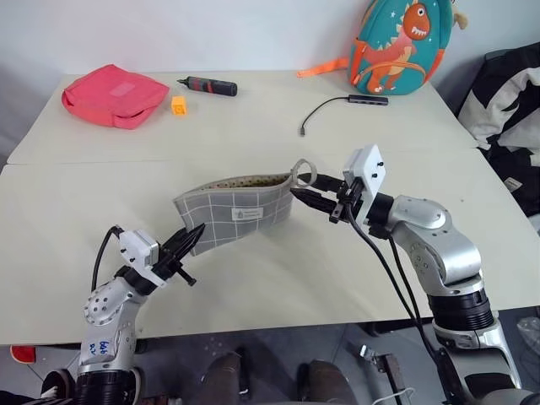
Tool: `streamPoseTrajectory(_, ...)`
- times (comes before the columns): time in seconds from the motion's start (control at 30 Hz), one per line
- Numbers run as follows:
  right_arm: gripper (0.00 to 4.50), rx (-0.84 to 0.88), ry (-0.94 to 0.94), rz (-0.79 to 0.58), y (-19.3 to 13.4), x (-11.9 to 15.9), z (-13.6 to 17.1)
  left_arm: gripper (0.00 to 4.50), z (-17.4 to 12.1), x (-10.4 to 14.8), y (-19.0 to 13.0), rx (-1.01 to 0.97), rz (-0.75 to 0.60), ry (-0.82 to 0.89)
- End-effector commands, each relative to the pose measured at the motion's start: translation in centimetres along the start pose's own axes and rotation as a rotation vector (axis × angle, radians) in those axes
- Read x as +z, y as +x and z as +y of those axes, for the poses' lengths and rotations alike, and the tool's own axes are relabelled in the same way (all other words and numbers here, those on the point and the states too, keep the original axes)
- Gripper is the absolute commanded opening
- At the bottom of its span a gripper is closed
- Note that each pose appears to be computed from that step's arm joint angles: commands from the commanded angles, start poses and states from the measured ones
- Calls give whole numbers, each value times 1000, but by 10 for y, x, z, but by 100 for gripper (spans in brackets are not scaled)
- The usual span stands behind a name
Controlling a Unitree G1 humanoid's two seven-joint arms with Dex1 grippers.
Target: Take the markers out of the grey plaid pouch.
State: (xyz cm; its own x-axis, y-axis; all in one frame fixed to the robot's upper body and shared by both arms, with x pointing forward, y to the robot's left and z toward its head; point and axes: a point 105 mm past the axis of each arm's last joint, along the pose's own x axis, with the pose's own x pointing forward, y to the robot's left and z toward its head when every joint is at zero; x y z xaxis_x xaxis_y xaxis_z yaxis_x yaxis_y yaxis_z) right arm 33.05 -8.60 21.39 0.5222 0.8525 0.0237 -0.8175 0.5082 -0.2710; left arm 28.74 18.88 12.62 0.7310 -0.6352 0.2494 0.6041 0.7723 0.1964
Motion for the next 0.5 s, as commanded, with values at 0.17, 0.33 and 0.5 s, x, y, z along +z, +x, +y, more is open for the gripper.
streamPoseTrajectory(0.17,408,-22,-82,35,-37,17,-22,0,-4,13,2,-88,-16,189)
streamPoseTrajectory(0.33,408,11,-131,-11,-35,39,-21,0,-9,14,6,-129,-23,219)
streamPoseTrajectory(0.5,408,118,-167,-138,-4,74,15,0,-18,8,8,-187,-2,261)
